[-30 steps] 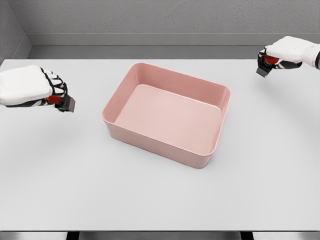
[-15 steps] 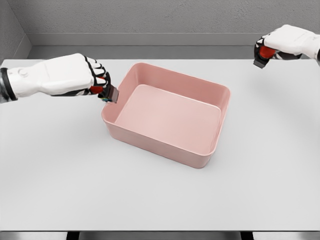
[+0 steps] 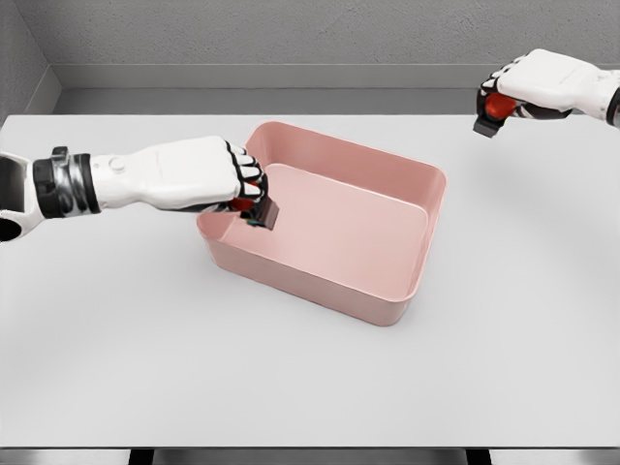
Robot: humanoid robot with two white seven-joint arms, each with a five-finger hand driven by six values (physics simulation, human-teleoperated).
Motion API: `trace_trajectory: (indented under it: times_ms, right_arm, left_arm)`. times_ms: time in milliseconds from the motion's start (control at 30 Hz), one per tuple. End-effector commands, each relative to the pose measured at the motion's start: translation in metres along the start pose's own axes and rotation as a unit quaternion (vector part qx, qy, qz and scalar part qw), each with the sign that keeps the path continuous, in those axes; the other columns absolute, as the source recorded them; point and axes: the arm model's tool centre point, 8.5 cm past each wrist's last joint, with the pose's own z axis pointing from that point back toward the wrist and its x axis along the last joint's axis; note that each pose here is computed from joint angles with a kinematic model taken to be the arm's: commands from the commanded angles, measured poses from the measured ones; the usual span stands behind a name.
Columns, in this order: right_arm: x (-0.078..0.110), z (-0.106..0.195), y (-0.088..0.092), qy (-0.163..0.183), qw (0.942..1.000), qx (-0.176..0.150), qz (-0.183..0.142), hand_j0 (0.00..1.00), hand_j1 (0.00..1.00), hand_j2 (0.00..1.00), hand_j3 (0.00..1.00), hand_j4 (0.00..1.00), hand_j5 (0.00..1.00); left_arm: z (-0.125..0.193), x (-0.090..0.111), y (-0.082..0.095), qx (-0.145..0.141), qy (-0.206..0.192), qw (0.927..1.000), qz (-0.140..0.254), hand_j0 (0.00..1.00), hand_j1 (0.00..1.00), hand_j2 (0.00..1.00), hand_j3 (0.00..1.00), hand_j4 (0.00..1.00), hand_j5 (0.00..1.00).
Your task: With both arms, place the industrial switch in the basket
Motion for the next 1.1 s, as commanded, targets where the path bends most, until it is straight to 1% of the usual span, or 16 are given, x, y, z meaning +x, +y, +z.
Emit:
trace_trajectory:
  times_ms: [0, 100, 133, 233, 267, 300, 400, 467, 533, 600, 733, 800, 867, 933, 1000, 1067]
  right_arm:
    - [0.004, -0.001, -0.005, -0.006, 1.0000, -0.008, 0.002, 0.50, 0.50, 0.50, 0.50, 0.50, 0.50]
    - [0.008, -0.001, -0.009, -0.013, 0.9998, -0.015, 0.001, 0.50, 0.50, 0.50, 0.50, 0.50, 0.50]
    - [0.011, -0.003, -0.008, -0.018, 0.9997, -0.016, 0.002, 0.50, 0.50, 0.50, 0.50, 0.50, 0.50]
    - [0.017, -0.004, -0.009, -0.026, 0.9995, -0.020, 0.003, 0.50, 0.50, 0.50, 0.50, 0.50, 0.50]
    - [0.017, -0.004, -0.009, -0.026, 0.9995, -0.020, 0.003, 0.50, 0.50, 0.50, 0.50, 0.50, 0.50]
    - [0.022, -0.005, -0.006, -0.033, 0.9993, -0.020, 0.000, 0.50, 0.50, 0.50, 0.50, 0.50, 0.50]
    - [0.029, -0.006, -0.010, -0.045, 0.9985, -0.029, -0.001, 0.50, 0.50, 0.50, 0.50, 0.50, 0.50]
    - [0.029, -0.005, -0.010, -0.046, 0.9985, -0.029, -0.001, 0.50, 0.50, 0.50, 0.50, 0.50, 0.50]
    - [0.031, -0.001, -0.011, -0.049, 0.9983, -0.031, 0.000, 0.50, 0.50, 0.50, 0.50, 0.50, 0.50]
    - [0.031, -0.002, -0.011, -0.050, 0.9983, -0.032, 0.000, 0.50, 0.50, 0.50, 0.50, 0.50, 0.50]
    - [0.031, -0.001, -0.011, -0.049, 0.9983, -0.031, 0.000, 0.50, 0.50, 0.50, 0.50, 0.50, 0.50]
    - [0.031, -0.002, -0.010, -0.049, 0.9983, -0.031, -0.001, 0.50, 0.50, 0.50, 0.50, 0.50, 0.50]
    - [0.031, -0.002, -0.011, -0.050, 0.9983, -0.031, 0.000, 0.50, 0.50, 0.50, 0.50, 0.50, 0.50]
    - [0.033, -0.002, -0.012, -0.053, 0.9981, -0.032, 0.001, 0.50, 0.50, 0.50, 0.50, 0.50, 0.50]
    - [0.043, -0.004, -0.011, -0.066, 0.9972, -0.034, 0.005, 0.50, 0.50, 0.50, 0.50, 0.50, 0.50]
    - [0.045, -0.005, -0.012, -0.068, 0.9971, -0.035, 0.006, 0.50, 0.50, 0.50, 0.50, 0.50, 0.50]
  left_arm:
    - [-0.014, -0.003, -0.007, 0.000, -0.002, 0.9999, 0.011, 0.39, 0.39, 0.39, 0.39, 0.39, 0.39]
    - [-0.024, 0.000, -0.013, -0.009, -0.011, 0.9998, 0.014, 0.53, 0.53, 0.53, 0.53, 0.53, 0.53]
    - [-0.028, 0.002, -0.013, -0.009, -0.017, 0.9997, 0.015, 0.67, 0.67, 0.67, 0.67, 0.67, 0.67]
    - [-0.037, 0.004, -0.007, 0.000, -0.025, 0.9996, 0.010, 0.78, 0.78, 0.78, 0.78, 0.78, 0.78]
    - [-0.043, 0.007, -0.004, 0.006, -0.033, 0.9994, 0.009, 0.90, 0.90, 0.90, 0.90, 0.90, 0.90]
    - [-0.052, 0.010, 0.001, 0.013, -0.042, 0.9990, 0.006, 0.95, 0.95, 0.95, 0.95, 0.95, 0.95]
    - [-0.070, 0.014, 0.021, 0.034, -0.059, 0.9976, -0.009, 0.97, 0.97, 0.97, 0.97, 0.97, 0.97]
    - [-0.085, 0.014, 0.025, 0.046, -0.066, 0.9968, -0.004, 0.98, 0.98, 0.98, 0.98, 0.98, 0.98]
    - [-0.114, 0.004, 0.038, 0.063, -0.062, 0.9960, 0.007, 0.98, 0.98, 0.98, 0.98, 0.98, 0.98]
    - [-0.132, -0.007, 0.039, 0.066, -0.051, 0.9963, 0.022, 0.98, 0.98, 0.98, 0.98, 0.98, 0.98]
    - [-0.128, -0.019, 0.043, 0.063, -0.041, 0.9970, 0.019, 1.00, 1.00, 1.00, 1.00, 1.00, 1.00]
    - [-0.079, -0.042, 0.042, 0.049, 0.001, 0.9987, 0.009, 1.00, 1.00, 1.00, 1.00, 1.00, 1.00]
    - [0.008, -0.073, 0.039, 0.061, 0.066, 0.9934, 0.072, 1.00, 1.00, 1.00, 1.00, 1.00, 1.00]
    - [0.099, -0.092, 0.027, 0.057, 0.149, 0.9802, 0.118, 1.00, 1.00, 1.00, 1.00, 1.00, 1.00]
    - [0.143, -0.101, 0.002, 0.042, 0.201, 0.9669, 0.151, 1.00, 1.00, 1.00, 1.00, 1.00, 1.00]
    - [0.166, -0.114, -0.027, 0.030, 0.246, 0.9515, 0.183, 1.00, 1.00, 1.00, 1.00, 1.00, 1.00]
